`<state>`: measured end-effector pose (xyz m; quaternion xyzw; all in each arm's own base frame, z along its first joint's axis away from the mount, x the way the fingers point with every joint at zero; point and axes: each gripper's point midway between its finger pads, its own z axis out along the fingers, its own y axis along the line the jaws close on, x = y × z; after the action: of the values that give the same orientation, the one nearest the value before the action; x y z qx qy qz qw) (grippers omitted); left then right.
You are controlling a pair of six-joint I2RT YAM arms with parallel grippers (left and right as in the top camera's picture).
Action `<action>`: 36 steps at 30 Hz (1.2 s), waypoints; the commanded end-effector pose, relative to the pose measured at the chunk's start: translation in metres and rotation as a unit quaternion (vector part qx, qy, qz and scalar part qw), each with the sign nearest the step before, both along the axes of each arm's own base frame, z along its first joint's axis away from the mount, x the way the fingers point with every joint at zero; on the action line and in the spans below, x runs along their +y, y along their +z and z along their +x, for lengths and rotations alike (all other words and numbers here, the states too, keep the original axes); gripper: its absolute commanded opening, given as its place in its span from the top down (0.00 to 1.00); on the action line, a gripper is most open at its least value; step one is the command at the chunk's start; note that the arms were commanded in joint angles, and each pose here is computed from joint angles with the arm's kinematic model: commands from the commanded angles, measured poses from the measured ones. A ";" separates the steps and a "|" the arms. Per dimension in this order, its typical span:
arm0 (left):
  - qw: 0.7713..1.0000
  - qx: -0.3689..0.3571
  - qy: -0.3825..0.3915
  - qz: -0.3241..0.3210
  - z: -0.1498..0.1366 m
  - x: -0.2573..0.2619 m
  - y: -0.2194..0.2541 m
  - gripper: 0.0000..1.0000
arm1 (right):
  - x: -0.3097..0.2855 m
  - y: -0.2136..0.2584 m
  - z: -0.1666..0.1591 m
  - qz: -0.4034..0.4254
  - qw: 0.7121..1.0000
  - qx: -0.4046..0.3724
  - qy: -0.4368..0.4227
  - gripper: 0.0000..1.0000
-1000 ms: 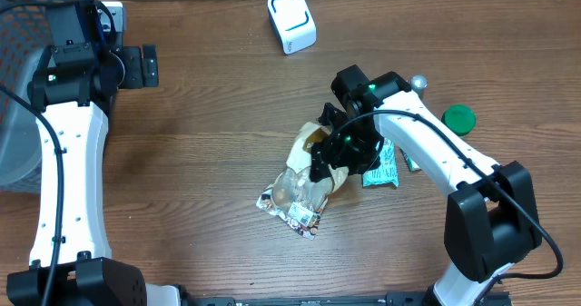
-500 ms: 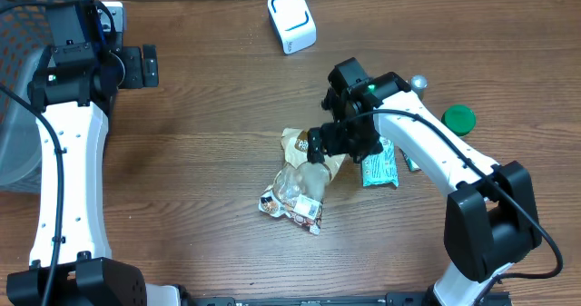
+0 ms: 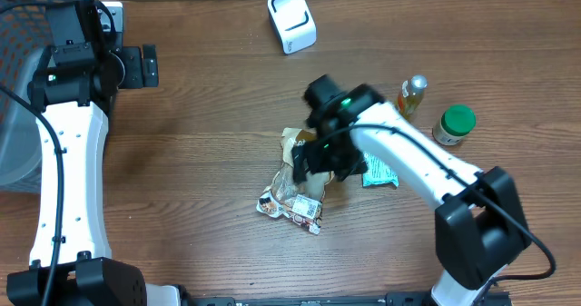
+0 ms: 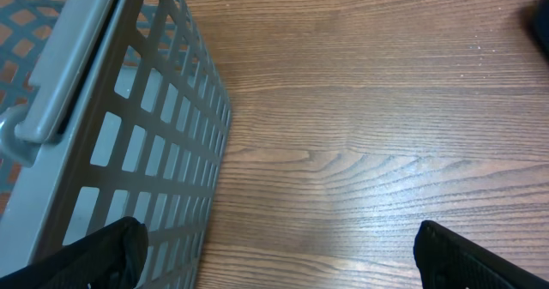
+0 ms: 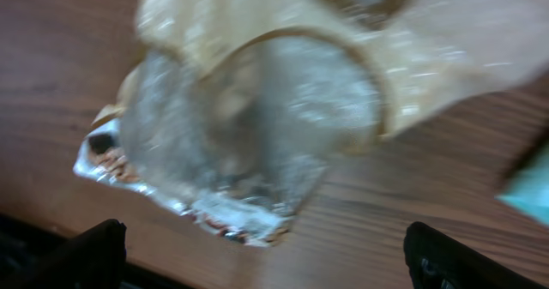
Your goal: Scan the item barcode
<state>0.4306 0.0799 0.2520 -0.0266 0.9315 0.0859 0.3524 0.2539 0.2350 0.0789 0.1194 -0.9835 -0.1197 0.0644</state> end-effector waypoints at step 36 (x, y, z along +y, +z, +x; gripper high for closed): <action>1.000 -0.006 0.004 -0.007 0.002 0.002 0.003 0.00 | 0.026 -0.054 -0.032 -0.036 0.998 -0.048 0.002 0.78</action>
<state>0.4306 0.0801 0.2520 -0.0267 0.9315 0.0859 0.3523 0.2215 0.2845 0.0432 0.1425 -0.9827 -0.1178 0.0110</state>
